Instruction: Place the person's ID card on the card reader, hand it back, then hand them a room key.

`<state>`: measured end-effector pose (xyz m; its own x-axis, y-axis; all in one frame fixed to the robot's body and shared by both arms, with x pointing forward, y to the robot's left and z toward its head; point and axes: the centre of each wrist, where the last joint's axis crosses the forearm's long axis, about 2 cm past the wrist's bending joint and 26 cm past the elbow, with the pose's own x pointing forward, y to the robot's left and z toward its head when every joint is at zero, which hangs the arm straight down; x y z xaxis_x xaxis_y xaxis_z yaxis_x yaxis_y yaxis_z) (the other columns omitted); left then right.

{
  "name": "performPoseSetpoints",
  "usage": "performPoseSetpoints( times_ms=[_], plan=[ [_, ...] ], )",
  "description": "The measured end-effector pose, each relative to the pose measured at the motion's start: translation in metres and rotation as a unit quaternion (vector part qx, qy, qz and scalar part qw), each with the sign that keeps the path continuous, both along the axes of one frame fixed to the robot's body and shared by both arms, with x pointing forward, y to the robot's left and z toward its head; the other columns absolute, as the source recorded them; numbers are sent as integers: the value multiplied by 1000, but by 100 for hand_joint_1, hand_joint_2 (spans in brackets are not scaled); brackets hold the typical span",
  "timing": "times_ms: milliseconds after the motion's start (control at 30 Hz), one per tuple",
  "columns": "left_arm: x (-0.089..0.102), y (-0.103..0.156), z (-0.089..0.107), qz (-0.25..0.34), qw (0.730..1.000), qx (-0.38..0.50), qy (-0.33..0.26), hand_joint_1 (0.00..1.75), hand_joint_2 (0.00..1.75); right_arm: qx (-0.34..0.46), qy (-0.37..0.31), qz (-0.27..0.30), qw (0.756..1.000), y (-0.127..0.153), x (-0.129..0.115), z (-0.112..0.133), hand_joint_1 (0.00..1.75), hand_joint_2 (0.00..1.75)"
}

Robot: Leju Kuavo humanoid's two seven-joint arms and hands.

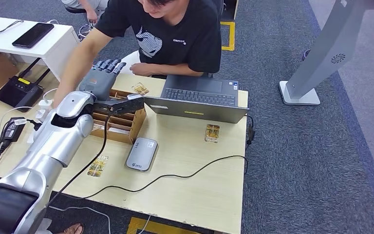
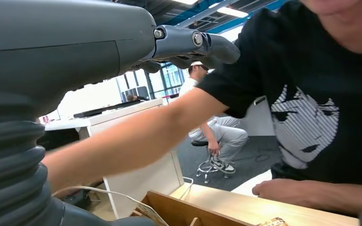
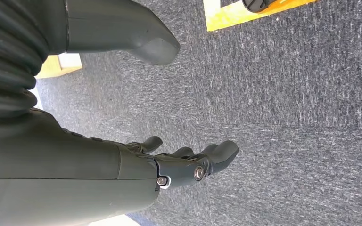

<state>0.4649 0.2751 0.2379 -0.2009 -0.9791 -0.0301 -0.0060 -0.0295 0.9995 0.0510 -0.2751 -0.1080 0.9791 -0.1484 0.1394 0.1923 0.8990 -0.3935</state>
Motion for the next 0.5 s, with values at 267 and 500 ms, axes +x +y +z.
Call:
performPoseSetpoints(
  times_ms=[267,500],
  plan=[
    [0,3,-1,10,1000,10,16,0,175,0,0,-1,1000,0,0,0,0,175],
    [-1,5,-3,13,1000,15,22,0,175,1,0,-2,1000,1,0,0,0,175]
  ],
)
